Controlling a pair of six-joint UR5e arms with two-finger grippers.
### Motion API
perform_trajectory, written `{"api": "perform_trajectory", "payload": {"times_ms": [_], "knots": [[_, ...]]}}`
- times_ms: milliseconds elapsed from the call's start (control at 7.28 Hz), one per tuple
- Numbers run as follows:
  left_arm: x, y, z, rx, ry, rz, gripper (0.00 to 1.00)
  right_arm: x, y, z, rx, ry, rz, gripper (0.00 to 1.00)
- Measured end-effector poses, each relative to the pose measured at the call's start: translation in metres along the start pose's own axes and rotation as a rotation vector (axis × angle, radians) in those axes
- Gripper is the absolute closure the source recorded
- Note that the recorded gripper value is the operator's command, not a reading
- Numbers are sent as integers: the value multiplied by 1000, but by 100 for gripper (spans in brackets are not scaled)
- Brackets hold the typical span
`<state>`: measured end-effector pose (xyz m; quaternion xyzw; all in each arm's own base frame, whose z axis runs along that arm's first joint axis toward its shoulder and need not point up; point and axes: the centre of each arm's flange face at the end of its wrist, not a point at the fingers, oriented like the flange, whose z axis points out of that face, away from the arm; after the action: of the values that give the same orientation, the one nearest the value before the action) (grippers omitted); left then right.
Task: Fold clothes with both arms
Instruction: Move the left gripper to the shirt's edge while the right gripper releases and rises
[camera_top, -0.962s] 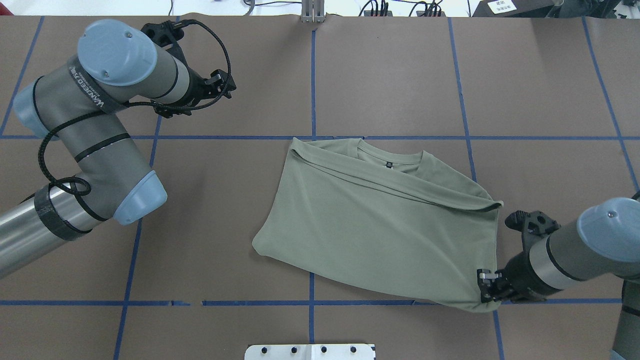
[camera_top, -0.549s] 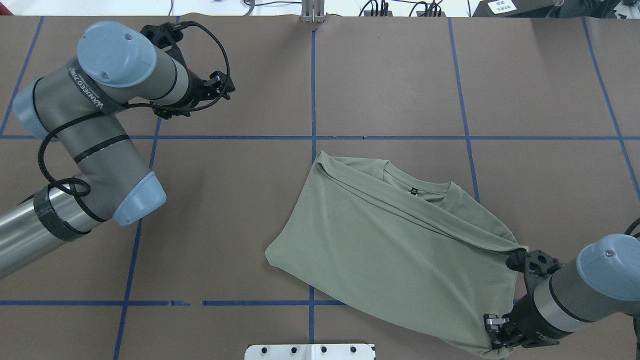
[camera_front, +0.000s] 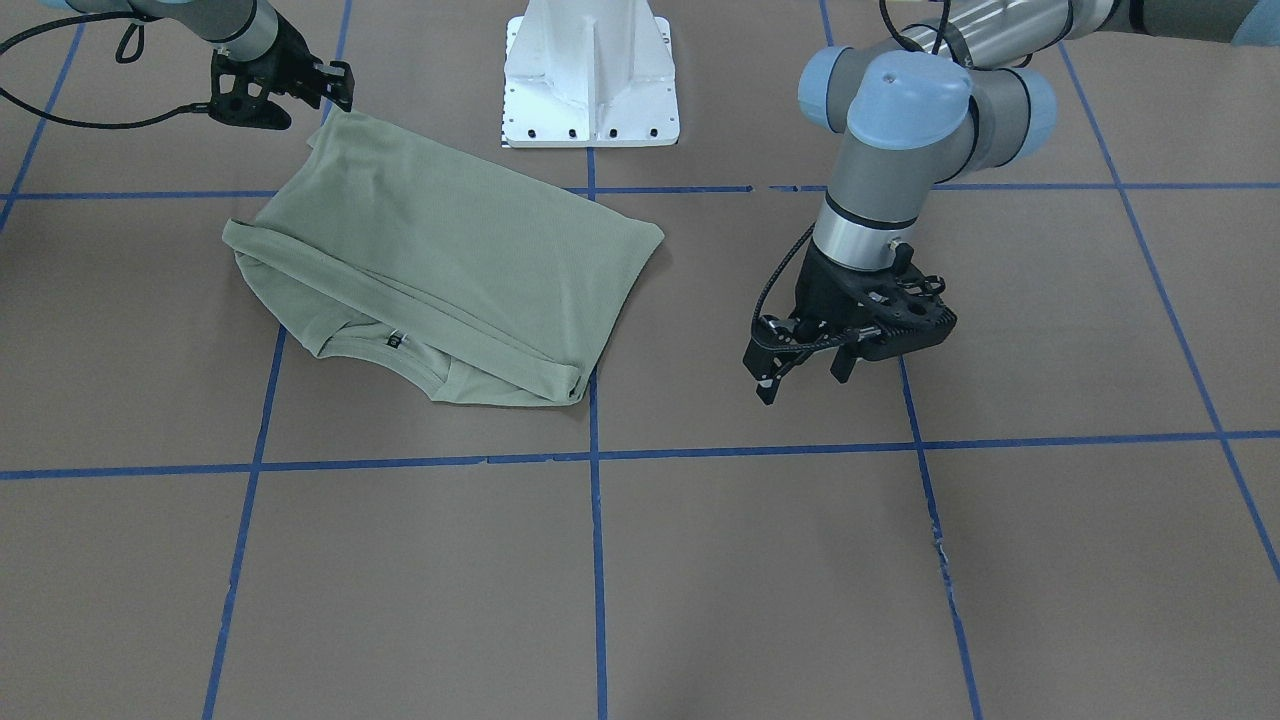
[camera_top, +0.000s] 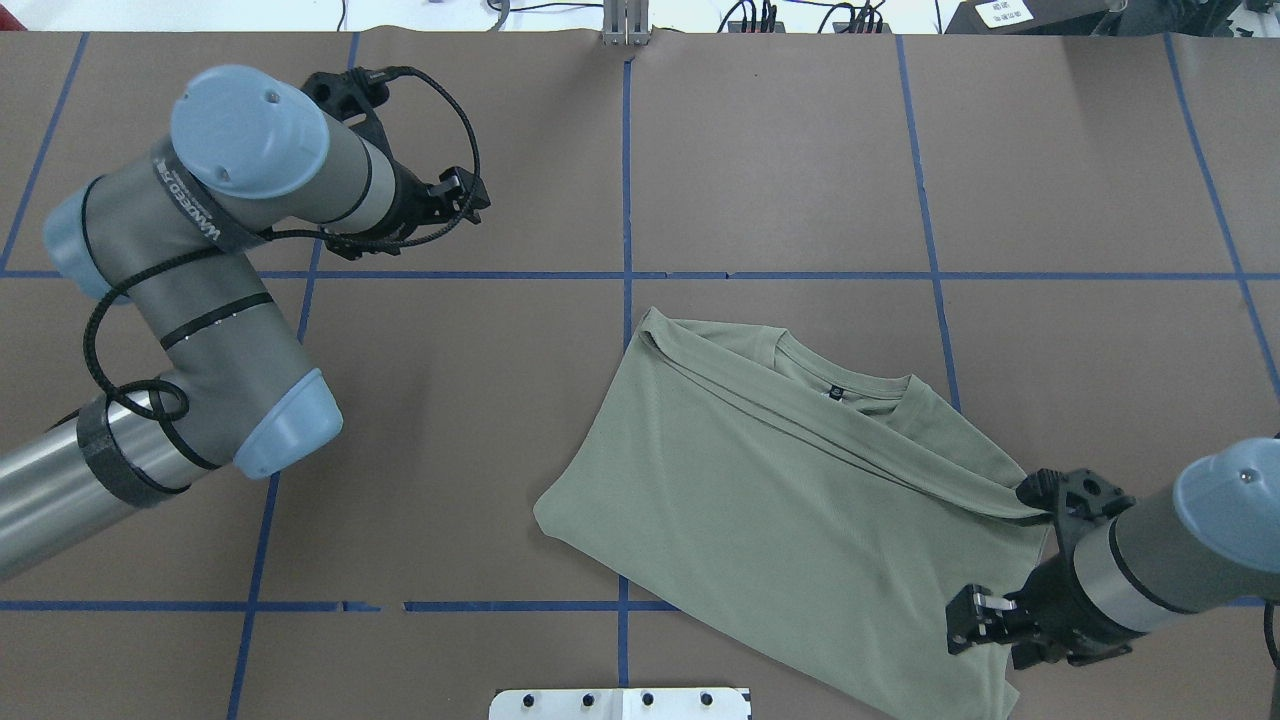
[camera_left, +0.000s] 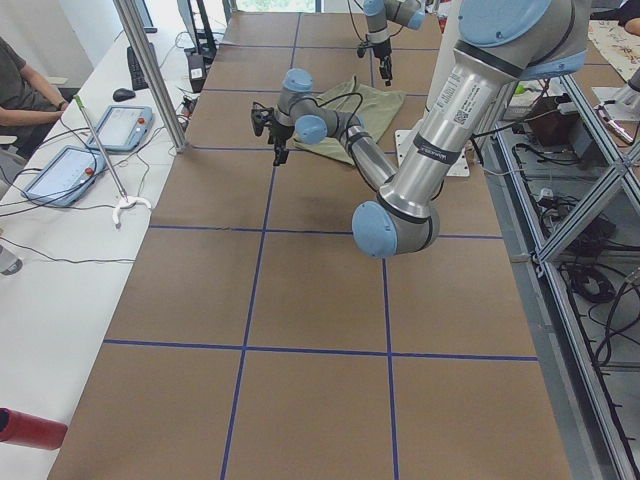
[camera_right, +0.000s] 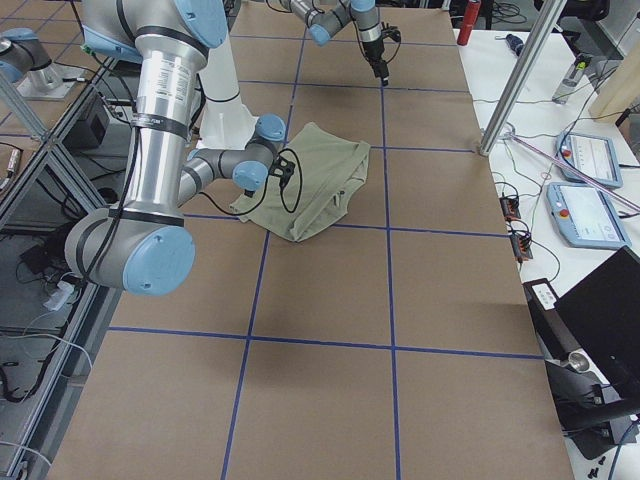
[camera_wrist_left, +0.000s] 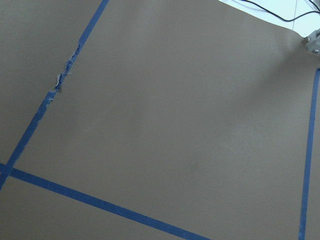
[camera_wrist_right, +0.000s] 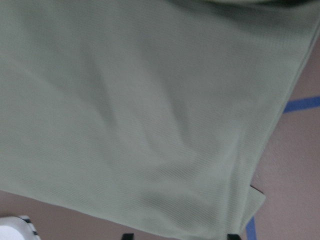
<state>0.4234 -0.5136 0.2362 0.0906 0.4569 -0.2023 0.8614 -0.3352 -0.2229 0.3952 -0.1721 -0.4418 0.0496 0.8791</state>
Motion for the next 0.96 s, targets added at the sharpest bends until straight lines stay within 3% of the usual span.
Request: {"api": "perform_trajectory", "payload": {"times_ms": [275, 412, 687, 962], "knots": [[8, 72, 0, -91, 31, 37, 0, -37, -45, -41, 107, -121, 2, 0], [12, 110, 0, -142, 40, 2, 3, -54, -67, -60, 153, -167, 6, 0], [19, 191, 11, -247, 14, -120, 4, -74, -98, -82, 208, -216, 20, 0], [20, 237, 33, -278, -39, -215, 5, -79, -113, -84, 226, -219, 33, 0]]}}
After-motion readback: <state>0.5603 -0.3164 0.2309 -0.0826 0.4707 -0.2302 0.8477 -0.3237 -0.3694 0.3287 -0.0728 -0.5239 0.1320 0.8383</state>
